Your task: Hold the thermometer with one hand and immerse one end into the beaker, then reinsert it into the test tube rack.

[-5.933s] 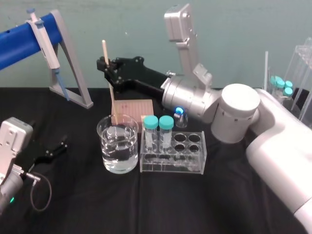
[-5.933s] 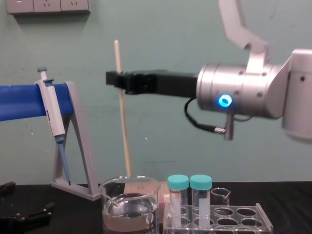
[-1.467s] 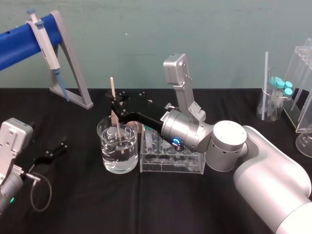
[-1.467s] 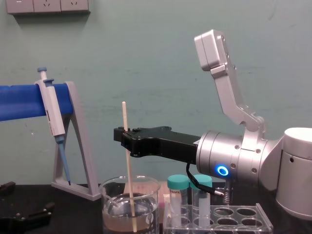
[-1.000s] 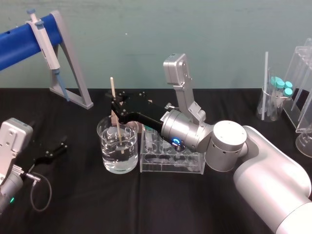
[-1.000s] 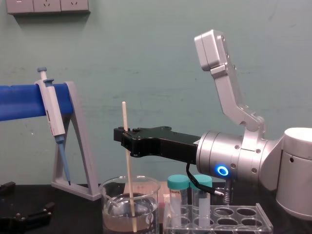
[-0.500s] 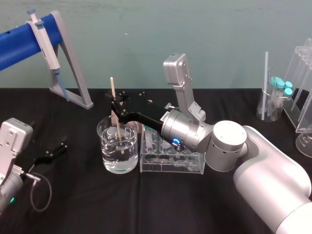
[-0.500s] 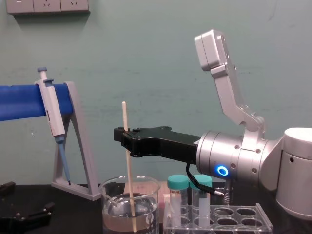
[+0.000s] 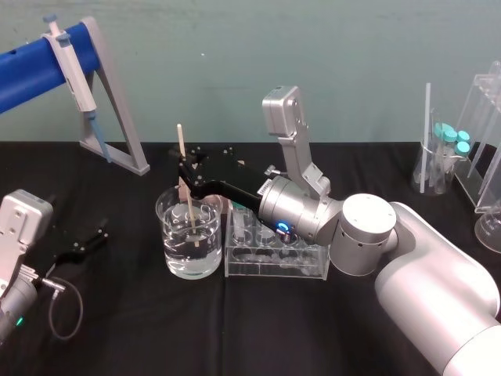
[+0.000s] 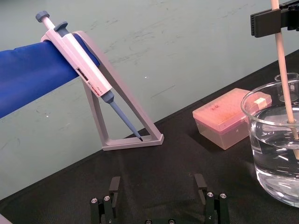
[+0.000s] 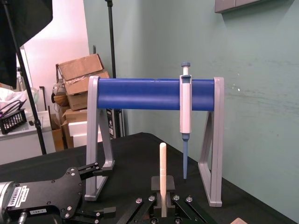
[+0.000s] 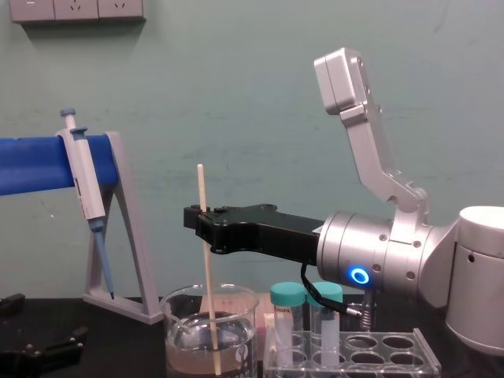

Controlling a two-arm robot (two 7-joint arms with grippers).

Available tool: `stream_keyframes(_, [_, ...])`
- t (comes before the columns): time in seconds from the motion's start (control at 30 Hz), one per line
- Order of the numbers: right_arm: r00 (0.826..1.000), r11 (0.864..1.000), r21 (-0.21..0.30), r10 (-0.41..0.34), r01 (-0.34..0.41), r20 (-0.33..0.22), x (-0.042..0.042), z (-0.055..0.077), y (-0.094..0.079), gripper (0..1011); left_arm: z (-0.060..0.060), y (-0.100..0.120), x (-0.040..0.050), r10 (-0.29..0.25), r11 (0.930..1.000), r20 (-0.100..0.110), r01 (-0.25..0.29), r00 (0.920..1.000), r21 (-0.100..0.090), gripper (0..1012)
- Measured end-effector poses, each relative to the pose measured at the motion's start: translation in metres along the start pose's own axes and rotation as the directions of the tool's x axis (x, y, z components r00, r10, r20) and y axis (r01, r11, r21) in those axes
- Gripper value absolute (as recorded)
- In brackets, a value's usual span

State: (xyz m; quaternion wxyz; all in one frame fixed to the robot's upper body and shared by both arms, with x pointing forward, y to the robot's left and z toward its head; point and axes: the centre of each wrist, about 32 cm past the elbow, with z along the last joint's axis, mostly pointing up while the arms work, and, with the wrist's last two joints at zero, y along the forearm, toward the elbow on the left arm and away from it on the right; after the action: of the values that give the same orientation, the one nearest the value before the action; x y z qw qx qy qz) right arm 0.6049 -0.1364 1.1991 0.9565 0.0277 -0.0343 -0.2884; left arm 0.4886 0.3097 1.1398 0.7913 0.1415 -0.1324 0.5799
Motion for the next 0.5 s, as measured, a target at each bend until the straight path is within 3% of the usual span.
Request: stream_keyframes(0.5, [1.0, 1.0, 0.0, 0.0, 0.0, 0.0, 0.0, 0.0, 0.0, 53, 0.0, 0.0, 0.0, 0.0, 1.0, 0.0, 0.0, 1.0, 0.0, 1004])
